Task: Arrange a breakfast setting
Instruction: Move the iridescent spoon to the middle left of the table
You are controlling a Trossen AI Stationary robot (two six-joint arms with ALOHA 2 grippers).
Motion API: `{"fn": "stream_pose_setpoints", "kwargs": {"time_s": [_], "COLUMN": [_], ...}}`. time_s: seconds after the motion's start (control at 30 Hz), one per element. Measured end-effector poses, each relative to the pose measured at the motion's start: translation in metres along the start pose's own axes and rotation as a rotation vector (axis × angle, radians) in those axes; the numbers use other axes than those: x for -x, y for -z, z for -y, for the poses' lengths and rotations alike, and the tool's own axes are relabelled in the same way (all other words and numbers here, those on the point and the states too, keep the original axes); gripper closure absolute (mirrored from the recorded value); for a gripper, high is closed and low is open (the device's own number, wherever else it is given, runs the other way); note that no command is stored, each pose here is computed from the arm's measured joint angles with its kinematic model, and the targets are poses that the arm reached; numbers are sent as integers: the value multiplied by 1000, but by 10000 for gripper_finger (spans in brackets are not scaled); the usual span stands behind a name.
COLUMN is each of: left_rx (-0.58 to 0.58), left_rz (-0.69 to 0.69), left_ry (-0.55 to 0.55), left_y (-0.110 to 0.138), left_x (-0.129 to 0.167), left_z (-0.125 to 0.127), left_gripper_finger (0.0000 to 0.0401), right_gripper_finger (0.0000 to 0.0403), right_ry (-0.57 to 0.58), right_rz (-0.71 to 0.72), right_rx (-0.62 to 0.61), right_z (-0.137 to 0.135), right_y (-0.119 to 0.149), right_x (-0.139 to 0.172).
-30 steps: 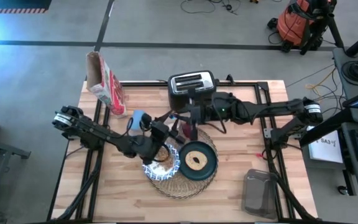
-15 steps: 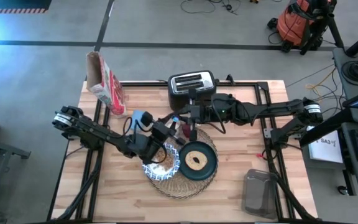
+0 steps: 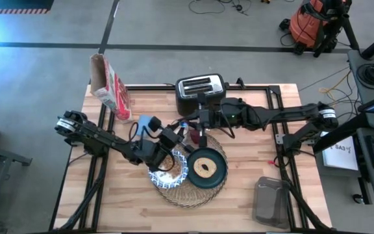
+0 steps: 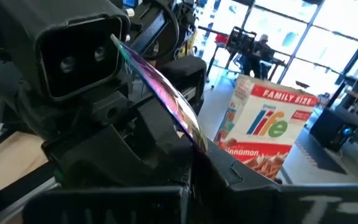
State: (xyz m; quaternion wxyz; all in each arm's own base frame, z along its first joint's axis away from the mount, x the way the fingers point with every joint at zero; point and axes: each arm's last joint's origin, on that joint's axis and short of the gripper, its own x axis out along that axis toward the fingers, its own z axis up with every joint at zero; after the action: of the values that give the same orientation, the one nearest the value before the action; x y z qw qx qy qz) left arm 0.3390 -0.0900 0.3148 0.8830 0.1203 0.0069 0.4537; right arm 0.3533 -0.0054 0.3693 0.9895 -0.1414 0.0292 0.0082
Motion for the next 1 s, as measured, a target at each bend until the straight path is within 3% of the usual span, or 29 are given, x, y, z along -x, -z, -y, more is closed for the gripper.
{"fn": "stream_pose_setpoints", "kwargs": {"time_s": [0.23, 0.7, 1.0], "left_rx": [-3, 0, 7], "left_rz": [1, 0, 4], "left_ry": [0, 1, 52], "left_y": [-1, -6, -18], "left_x": [0, 3, 21], "left_z": [-1, -5, -11], "left_gripper_finger": [400, 400, 401], "right_gripper_finger": [377, 226, 219], "right_ry": [-7, -4, 40], "right_rz": [-49, -63, -129], "right_rx": [-55, -218, -275], "right_z": [2, 9, 10], "right_y": [-6, -32, -35], "right_x": [15, 63, 84]}}
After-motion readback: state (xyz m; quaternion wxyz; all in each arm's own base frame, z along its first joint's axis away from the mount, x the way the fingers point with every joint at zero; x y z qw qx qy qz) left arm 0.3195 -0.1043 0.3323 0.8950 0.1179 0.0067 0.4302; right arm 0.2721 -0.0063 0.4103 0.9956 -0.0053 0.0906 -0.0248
